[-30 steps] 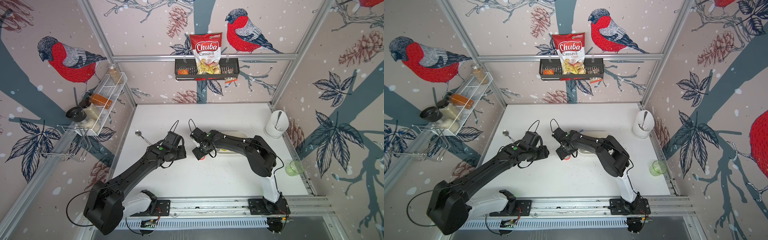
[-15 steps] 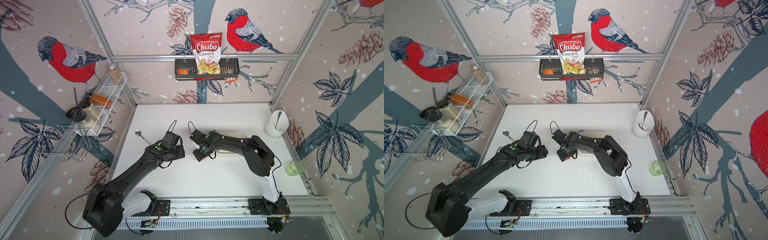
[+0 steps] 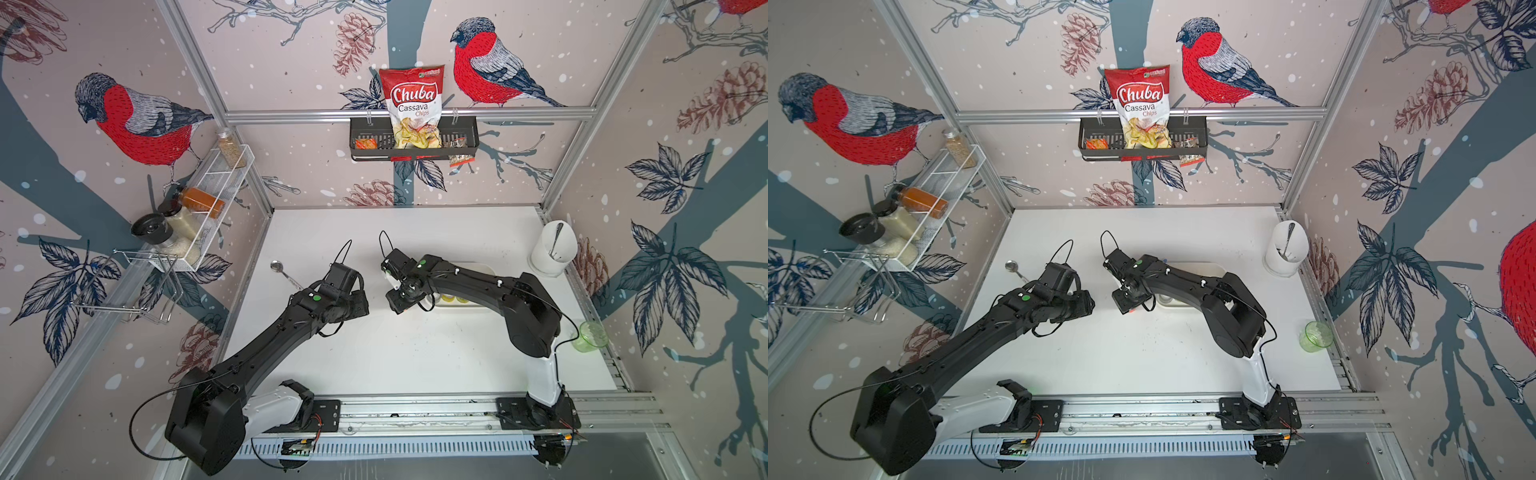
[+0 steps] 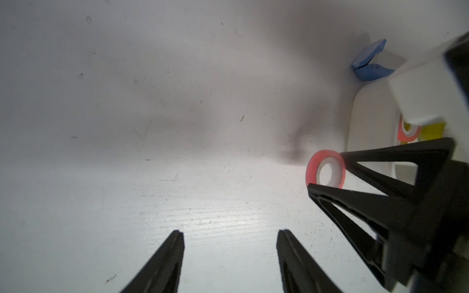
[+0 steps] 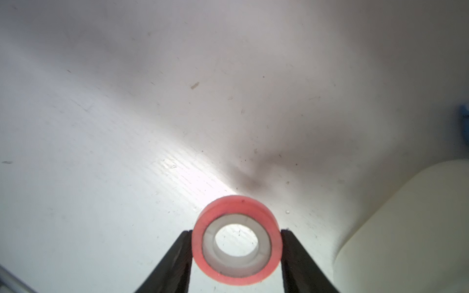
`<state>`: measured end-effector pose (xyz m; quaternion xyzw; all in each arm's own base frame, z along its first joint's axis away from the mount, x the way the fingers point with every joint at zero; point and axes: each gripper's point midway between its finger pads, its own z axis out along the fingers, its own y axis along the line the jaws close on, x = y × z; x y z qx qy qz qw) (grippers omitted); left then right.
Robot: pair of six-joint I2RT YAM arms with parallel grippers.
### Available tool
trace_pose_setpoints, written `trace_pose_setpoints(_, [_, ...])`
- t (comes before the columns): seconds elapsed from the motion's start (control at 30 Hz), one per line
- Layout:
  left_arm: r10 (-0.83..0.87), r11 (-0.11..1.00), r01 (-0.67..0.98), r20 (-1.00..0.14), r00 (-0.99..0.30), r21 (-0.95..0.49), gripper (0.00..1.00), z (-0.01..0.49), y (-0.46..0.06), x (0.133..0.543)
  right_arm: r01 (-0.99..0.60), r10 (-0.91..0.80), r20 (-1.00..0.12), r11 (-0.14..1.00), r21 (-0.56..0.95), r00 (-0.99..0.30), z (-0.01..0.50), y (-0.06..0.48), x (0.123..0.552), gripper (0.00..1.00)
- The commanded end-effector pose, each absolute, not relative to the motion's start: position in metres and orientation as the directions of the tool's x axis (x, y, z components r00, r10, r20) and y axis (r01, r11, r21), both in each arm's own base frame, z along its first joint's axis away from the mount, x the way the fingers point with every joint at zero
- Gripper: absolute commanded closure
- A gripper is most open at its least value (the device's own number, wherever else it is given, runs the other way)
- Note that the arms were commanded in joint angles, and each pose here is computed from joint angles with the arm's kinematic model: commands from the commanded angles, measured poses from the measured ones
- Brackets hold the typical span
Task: Put the transparent tape into the storage box
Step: Place the tape in the storage box.
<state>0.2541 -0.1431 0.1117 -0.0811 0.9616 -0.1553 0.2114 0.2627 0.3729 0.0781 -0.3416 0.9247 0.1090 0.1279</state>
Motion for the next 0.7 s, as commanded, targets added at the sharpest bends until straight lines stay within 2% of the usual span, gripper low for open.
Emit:
trace_pose_setpoints(0.0, [-0.21,0.932,-0.068,-0.378,-0.902,-0.356,0.37,0.112,-0.149,0.255,-0.629,-0.558,-0.337,0.762,0.152,-0.758,0.101,0.369,0.267,0.48])
trace_pose_setpoints(0.3, [-0.207,0.913,-0.046,-0.364,-0.908,-0.404,0.37,0.113,-0.161,0.258,-0.523,-0.423,-0.388,0.828,0.201,-0.819,0.134,0.331,0.295,0.51])
trace_pose_setpoints(0.67, [-0.201,0.906,-0.04,-0.346,-0.916,-0.42,0.37,0.106,-0.17,0.261,-0.373,-0.298,-0.358,0.914,0.161,-0.885,0.122,0.247,0.325,0.51])
